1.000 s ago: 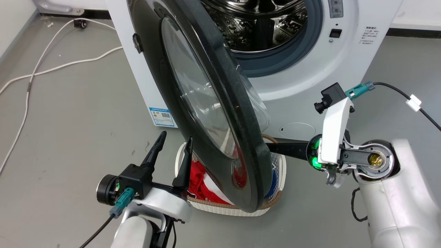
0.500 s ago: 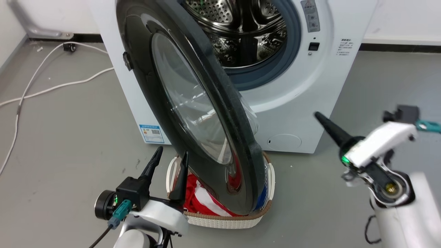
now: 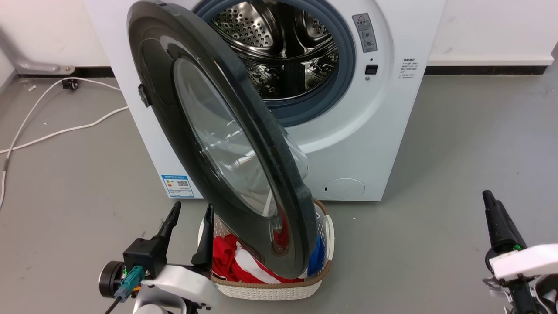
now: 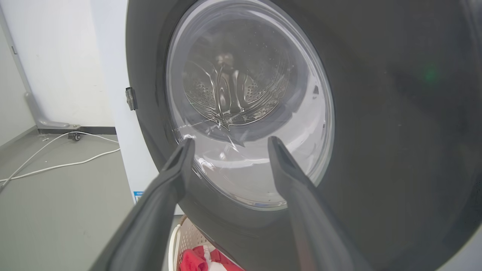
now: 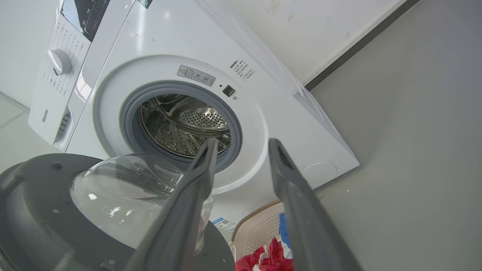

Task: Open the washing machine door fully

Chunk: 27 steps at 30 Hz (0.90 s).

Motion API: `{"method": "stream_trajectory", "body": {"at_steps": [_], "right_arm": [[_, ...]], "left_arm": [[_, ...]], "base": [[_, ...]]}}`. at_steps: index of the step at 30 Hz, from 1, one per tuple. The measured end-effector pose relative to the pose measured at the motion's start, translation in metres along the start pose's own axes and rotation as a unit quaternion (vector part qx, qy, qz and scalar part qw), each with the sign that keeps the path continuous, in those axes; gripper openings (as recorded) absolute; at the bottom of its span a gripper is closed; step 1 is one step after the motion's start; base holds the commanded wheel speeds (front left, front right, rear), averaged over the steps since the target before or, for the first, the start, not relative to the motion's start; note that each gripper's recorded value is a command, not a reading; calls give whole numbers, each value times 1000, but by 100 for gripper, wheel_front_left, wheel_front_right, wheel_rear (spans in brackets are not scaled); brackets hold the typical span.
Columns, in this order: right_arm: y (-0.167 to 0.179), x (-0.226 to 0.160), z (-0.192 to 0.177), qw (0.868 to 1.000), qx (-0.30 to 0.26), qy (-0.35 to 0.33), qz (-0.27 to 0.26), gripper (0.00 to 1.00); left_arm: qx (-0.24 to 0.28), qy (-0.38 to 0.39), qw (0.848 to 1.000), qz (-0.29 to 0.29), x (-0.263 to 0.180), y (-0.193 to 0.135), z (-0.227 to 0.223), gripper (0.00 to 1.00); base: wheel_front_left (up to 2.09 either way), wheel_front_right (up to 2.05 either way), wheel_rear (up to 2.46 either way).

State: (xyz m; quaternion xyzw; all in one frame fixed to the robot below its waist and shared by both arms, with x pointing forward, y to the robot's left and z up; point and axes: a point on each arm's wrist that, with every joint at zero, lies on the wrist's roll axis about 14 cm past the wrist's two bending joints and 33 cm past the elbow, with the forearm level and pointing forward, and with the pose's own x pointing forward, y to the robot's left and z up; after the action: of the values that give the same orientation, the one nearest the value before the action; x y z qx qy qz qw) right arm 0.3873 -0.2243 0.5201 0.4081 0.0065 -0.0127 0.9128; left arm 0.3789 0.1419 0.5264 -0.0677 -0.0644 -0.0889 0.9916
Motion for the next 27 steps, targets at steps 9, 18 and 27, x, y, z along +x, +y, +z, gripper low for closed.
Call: {"method": "stream_trajectory", "body": {"at_steps": [9, 18, 27], "right_arm": [[16, -17, 36, 973, -216, -82, 26, 100], [49, -20, 28, 914, -393, -81, 64, 100], [36, -33, -17, 918, -391, -21, 57, 100]], "left_arm": [[1, 3, 1000, 6, -2, 4, -2, 100], [1, 6, 1000, 11, -3, 6, -4, 100], [2, 7, 1000, 14, -5, 9, -4, 100]], "base": [[0, 0, 0], [0, 0, 0], [0, 0, 0]]}}
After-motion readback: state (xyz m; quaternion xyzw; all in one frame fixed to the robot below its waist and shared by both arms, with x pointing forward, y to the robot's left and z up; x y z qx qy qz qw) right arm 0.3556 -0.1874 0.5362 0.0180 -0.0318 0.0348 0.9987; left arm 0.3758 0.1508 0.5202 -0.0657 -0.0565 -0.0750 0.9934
